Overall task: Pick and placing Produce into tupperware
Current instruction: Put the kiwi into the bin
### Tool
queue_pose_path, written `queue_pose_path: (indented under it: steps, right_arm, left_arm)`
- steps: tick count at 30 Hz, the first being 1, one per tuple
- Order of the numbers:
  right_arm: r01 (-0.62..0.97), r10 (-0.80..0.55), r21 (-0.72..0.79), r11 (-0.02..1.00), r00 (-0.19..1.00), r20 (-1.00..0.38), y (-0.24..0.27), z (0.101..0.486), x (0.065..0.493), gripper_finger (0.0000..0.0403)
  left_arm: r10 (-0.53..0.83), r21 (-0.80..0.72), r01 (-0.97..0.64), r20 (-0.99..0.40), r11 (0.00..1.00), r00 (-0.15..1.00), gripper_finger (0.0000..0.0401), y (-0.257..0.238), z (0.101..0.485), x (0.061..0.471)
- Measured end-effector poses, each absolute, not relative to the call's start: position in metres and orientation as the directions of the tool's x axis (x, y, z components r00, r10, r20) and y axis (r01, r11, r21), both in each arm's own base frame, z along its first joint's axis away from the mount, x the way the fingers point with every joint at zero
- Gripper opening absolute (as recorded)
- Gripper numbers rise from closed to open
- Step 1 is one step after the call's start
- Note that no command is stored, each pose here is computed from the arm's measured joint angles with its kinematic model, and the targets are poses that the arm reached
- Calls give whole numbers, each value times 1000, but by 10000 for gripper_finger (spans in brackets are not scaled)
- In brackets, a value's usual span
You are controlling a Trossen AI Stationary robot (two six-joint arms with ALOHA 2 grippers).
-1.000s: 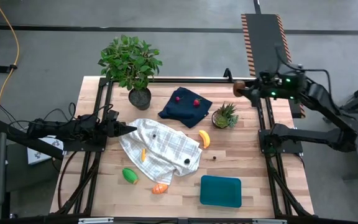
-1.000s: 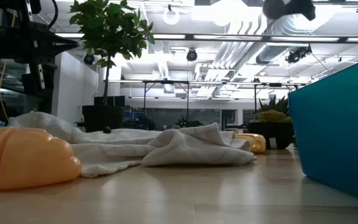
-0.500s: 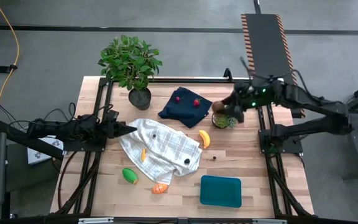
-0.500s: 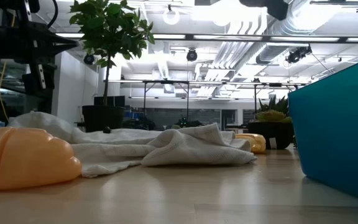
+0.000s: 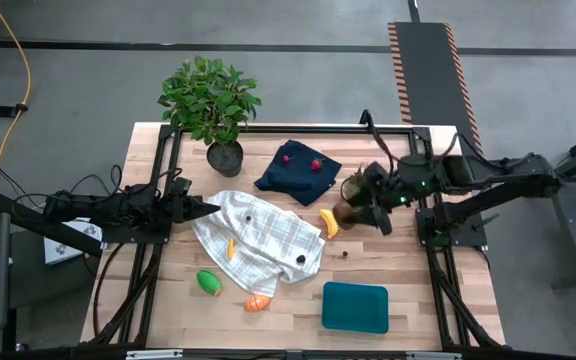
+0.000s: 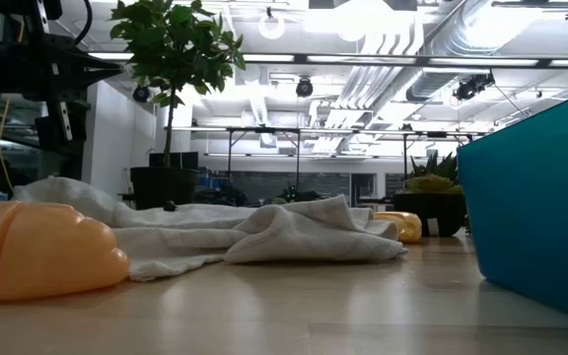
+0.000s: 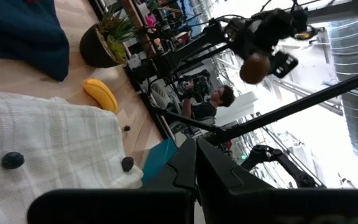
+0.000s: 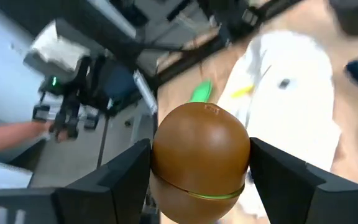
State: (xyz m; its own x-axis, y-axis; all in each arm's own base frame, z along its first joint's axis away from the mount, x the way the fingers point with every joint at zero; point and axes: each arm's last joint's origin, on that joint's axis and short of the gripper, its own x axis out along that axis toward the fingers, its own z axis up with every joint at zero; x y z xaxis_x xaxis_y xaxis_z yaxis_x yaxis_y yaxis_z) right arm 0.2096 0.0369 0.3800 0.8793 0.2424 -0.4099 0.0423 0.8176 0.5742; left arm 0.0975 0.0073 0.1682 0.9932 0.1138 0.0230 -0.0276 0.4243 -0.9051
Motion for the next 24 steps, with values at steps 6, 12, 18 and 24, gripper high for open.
queue_pose_path:
  steps: [6, 12, 18, 24]
  right_arm:
    - [107, 250, 589, 801, 834, -492, 62, 372, 200, 240]
    - [146, 271, 611, 778, 800, -535, 89, 362, 204, 240]
    - [240, 258, 590, 771, 730, -633, 113, 336, 226, 240]
    - [352, 249, 586, 730, 661, -708, 129, 312, 246, 240]
  left_arm:
    - [111, -905, -28, 21, 424, 994, 1, 7, 168, 98]
    - [108, -901, -29, 20, 433, 994, 1, 7, 168, 98]
    - [60, -882, -18, 12, 471, 998, 1, 6, 167, 98]
    - [24, -881, -3, 9, 473, 1000, 1, 5, 167, 98]
